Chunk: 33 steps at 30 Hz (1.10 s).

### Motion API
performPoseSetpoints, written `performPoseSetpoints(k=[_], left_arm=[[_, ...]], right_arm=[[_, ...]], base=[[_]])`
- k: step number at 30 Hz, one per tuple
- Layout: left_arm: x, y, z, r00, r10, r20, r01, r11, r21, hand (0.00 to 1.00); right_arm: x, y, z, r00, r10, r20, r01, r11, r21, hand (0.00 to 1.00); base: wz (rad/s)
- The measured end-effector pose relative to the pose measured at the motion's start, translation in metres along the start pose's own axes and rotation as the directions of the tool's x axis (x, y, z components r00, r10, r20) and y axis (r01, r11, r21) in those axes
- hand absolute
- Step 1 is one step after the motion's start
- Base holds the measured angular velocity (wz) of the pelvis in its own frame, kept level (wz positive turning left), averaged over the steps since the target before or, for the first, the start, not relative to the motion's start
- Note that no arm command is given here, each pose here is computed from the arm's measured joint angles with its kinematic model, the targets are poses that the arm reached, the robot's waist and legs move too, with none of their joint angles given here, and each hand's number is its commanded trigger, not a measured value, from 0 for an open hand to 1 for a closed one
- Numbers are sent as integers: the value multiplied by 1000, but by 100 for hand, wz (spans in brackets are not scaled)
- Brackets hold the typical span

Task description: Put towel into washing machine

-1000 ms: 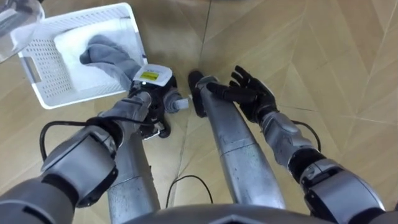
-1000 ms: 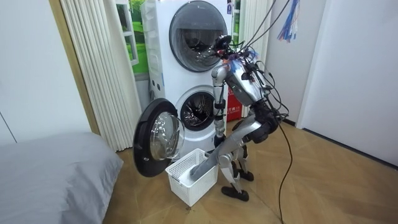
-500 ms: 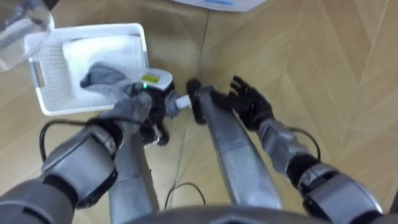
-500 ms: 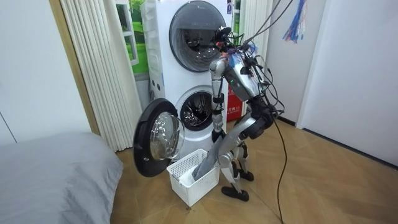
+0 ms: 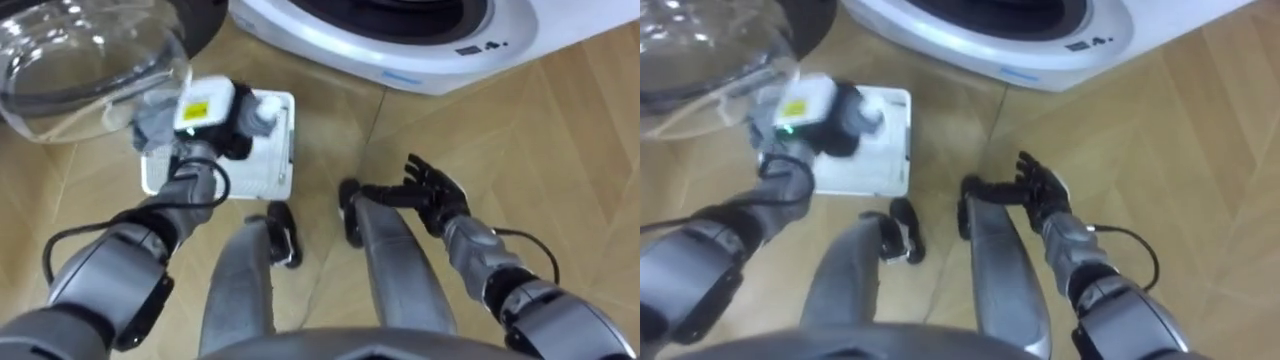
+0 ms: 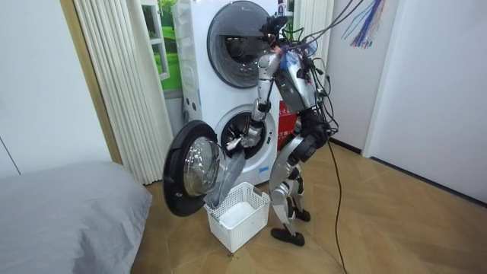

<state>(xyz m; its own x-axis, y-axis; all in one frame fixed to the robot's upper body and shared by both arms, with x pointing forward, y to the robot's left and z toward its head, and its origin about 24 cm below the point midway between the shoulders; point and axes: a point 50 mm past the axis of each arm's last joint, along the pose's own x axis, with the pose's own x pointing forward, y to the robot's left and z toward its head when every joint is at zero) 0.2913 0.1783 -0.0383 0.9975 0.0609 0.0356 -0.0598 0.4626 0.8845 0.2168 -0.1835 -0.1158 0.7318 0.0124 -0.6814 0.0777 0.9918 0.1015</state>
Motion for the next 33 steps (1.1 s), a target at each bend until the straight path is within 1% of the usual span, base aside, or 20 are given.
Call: performPoseSetpoints(k=[1, 3, 4, 7, 9, 10, 12, 13, 15, 16, 18, 19, 20, 21, 22, 24, 26, 27, 29, 33], left_arm=[[0, 0, 2, 1000, 15, -2, -15, 1000, -24, 100], [4, 3, 15, 997, 81, -3, -81, 989, -127, 100], [5, 5, 18, 995, 99, -3, -98, 984, -148, 100], [9, 10, 31, 987, 157, -41, -162, 944, -287, 100], [5, 10, 36, 978, 168, -122, -205, 872, -444, 100], [6, 11, 38, 977, 165, -135, -211, 849, -484, 100], [10, 15, 45, 972, 127, -196, -225, 735, -640, 100], [11, 15, 47, 972, 110, -207, -223, 702, -676, 100], [9, 13, 48, 977, 26, -212, -186, 591, -785, 100], [8, 12, 48, 977, -1, -212, -175, 560, -810, 100], [2, 2, 43, 971, -122, -204, -137, 413, -900, 100], [0, 0, 41, 968, -149, -201, -133, 374, -918, 100], [-4, -5, 38, 961, -199, -190, -127, 294, -947, 100], [-7, -9, 38, 958, -233, -168, -113, 231, -966, 100], [-8, -10, 38, 958, -245, -152, -102, 207, -973, 100], [-11, -13, 40, 959, -270, -92, -57, 136, -989, 100], [-13, -16, 44, 955, -297, -12, -2, 35, -999, 100], [-13, -17, 45, 953, -302, 6, 10, 11, -1000, 100], [-16, -18, 45, 945, -322, 61, 37, -81, -996, 100], [-27, -24, 42, 927, -357, 114, 46, -193, -980, 100]], right_arm=[[1, 1, 3, 1000, 3, 7, -3, 1000, -10, 0], [1, 0, 5, 1000, 7, 12, -7, 999, -49, 0], [2, 0, 7, 1000, 11, 16, -10, 998, -58, 0], [3, 5, 13, 999, 33, 36, -30, 995, -92, 0], [4, 6, 17, 998, 44, 47, -37, 989, -140, 0], [4, 7, 18, 998, 46, 52, -38, 988, -151, 0], [5, 11, 20, 996, 66, 57, -54, 980, -192, 0], [5, 12, 20, 996, 71, 57, -58, 979, -196, 0], [5, 19, 17, 995, 89, 46, -78, 976, -203, 0], [5, 21, 16, 995, 95, 42, -85, 974, -209, 0], [5, 25, 14, 992, 124, 30, -114, 968, -225, 0], [5, 26, 14, 991, 129, 28, -120, 967, -223, 0], [5, 27, 13, 991, 134, 25, -125, 968, -218, 0], [5, 26, 13, 991, 130, 26, -122, 968, -218, 0], [5, 26, 14, 991, 129, 27, -120, 969, -217, 0], [5, 26, 13, 991, 130, 25, -121, 967, -225, 0], [5, 28, 12, 988, 152, 17, -143, 957, -254, 0], [5, 28, 12, 988, 157, 14, -148, 956, -253, 0], [4, 26, 9, 986, 166, 5, -160, 956, -247, 0], [2, 25, 4, 984, 177, -13, -174, 952, -250, 0]], base=[[14], [13], [16], [13], [9], [20], [24], [23], [15], [10], [10], [12], [14], [16], [15], [4], [-4], [-4], [-2], [0]])
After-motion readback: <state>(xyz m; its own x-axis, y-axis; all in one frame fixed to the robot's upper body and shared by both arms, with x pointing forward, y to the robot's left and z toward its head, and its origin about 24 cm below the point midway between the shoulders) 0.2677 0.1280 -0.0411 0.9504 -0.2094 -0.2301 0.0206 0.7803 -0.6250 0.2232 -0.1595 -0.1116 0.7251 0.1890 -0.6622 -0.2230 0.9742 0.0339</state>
